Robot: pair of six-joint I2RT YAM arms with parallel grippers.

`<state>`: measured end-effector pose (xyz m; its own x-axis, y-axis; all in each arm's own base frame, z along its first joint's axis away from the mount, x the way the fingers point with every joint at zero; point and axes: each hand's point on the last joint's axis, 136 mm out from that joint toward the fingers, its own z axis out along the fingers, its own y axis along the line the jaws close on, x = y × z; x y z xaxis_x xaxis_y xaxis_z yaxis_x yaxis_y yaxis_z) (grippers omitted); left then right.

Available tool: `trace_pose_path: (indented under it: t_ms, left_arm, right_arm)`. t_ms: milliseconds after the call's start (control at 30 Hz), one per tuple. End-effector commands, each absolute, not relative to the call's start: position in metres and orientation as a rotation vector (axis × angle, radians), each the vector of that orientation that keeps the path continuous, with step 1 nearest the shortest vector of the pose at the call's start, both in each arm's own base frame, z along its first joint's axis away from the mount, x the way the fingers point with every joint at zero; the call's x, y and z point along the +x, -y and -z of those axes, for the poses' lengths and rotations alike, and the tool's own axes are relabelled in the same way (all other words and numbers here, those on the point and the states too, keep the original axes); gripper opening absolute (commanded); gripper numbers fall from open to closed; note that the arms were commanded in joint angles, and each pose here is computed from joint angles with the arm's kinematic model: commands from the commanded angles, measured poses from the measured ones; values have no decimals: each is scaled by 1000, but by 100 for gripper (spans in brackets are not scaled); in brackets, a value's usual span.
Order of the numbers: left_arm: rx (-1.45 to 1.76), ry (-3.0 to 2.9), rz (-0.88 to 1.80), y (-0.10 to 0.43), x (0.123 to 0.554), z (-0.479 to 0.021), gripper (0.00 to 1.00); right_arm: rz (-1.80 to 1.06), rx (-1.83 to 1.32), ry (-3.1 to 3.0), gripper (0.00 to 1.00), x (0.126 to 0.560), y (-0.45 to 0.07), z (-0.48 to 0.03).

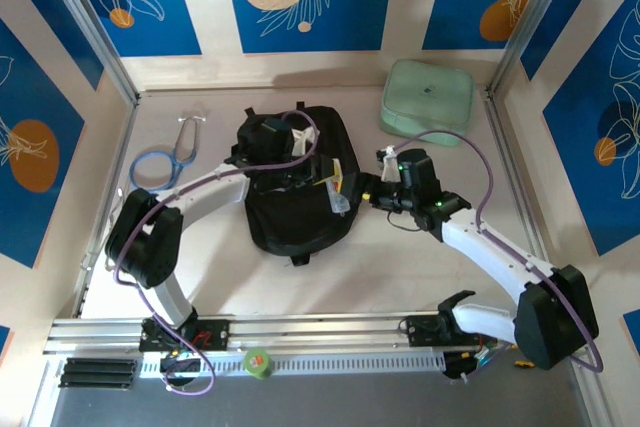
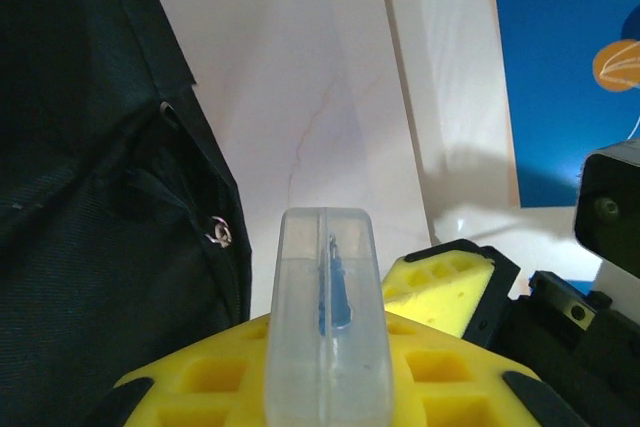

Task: Pack books, pencil case, and school supplies into a backpack

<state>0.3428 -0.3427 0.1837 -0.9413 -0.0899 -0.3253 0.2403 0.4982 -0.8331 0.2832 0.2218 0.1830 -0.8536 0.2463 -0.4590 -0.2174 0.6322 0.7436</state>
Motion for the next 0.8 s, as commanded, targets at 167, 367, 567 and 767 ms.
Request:
trace_pose_path:
  t_ms: [167, 367, 567, 767]
  left_arm:
    - [35, -2146, 1681, 324, 360, -260, 17]
    - [-67, -2048, 1776, 320, 374, -280, 17]
    - [-123, -1981, 1841, 317, 382, -291, 16]
    - [-144, -1988, 1821, 311, 386, -286, 18]
  right_arm:
    - [-1576, 48, -2180, 84, 292, -241, -224]
    - [-1732, 26, -2100, 79, 307, -257, -243]
    - [-1838, 3, -2038, 63, 316, -267, -258]
    - [-1883, 40, -2001, 45, 318, -266, -259]
